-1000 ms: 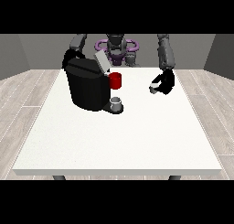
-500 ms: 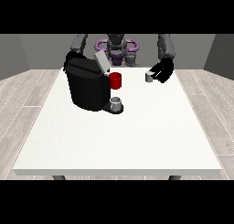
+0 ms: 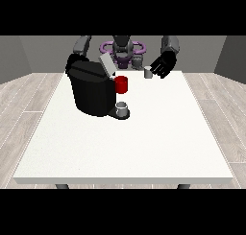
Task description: Insert the coffee pod into the coffee machine and close the lid
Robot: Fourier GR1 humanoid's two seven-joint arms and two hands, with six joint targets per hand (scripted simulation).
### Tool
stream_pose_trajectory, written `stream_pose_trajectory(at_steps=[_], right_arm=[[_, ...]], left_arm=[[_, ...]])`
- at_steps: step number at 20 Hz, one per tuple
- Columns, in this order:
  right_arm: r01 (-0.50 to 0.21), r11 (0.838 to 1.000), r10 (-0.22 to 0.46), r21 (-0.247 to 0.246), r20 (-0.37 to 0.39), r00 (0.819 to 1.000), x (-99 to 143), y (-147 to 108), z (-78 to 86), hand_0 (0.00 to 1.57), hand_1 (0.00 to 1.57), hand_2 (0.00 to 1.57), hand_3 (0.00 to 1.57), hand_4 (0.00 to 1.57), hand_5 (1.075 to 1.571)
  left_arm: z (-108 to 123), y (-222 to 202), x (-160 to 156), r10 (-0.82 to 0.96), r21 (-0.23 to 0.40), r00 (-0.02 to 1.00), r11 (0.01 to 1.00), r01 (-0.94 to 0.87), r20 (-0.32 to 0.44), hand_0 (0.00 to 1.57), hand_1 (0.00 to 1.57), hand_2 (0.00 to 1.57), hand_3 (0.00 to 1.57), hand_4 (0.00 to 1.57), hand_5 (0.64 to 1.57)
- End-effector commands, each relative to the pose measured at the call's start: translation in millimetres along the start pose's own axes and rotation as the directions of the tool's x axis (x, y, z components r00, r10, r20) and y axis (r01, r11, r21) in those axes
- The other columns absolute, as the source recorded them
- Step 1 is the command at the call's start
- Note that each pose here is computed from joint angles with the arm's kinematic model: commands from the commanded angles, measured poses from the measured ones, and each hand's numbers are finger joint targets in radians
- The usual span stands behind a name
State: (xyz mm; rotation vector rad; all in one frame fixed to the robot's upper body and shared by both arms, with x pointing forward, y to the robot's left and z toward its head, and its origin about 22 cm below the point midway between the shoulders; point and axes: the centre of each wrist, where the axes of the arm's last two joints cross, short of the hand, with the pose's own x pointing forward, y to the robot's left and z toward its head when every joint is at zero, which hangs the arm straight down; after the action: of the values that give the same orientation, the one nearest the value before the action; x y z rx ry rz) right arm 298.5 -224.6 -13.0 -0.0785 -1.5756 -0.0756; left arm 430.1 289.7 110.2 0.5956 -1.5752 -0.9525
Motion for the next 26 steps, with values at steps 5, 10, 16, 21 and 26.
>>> stream_pose_trajectory(at_steps=[5,10,16,21,26], right_arm=[[-0.009,0.999,0.006,0.035,0.078,0.997,14,5,-12.7,0.00,0.00,0.00,0.00,0.49,1.571],[-0.018,0.996,0.013,0.087,0.055,0.998,36,25,-13.5,0.00,0.00,0.00,0.00,0.49,1.571],[-0.009,0.997,-0.001,0.076,0.126,0.992,44,25,-13.2,0.00,0.00,0.00,0.00,0.51,1.571],[-0.037,0.997,0.027,0.065,0.140,0.990,39,30,-6.4,0.00,0.00,0.00,0.00,0.55,1.571],[-0.019,1.000,0.020,-0.008,0.123,0.992,42,25,-16.9,0.00,0.00,0.00,0.00,0.53,1.571]], left_arm=[[-21,57,45,-0.044,0.119,0.998,0.992,0.040,0.036,1.07,1.07,1.22,1.23,0.52,1.571],[-33,60,61,0.032,0.128,0.999,0.991,-0.029,-0.023,1.21,1.21,1.25,1.19,0.49,1.571],[-33,83,67,0.009,0.170,1.000,0.985,-0.012,0.020,1.28,1.28,1.34,1.28,0.52,1.571],[-34,81,67,-0.031,0.192,0.999,0.981,0.028,0.015,1.26,1.26,1.30,1.24,0.49,1.571],[-41,75,83,-0.014,0.135,0.999,0.991,0.006,0.052,1.31,1.31,1.33,1.23,0.49,1.571]])
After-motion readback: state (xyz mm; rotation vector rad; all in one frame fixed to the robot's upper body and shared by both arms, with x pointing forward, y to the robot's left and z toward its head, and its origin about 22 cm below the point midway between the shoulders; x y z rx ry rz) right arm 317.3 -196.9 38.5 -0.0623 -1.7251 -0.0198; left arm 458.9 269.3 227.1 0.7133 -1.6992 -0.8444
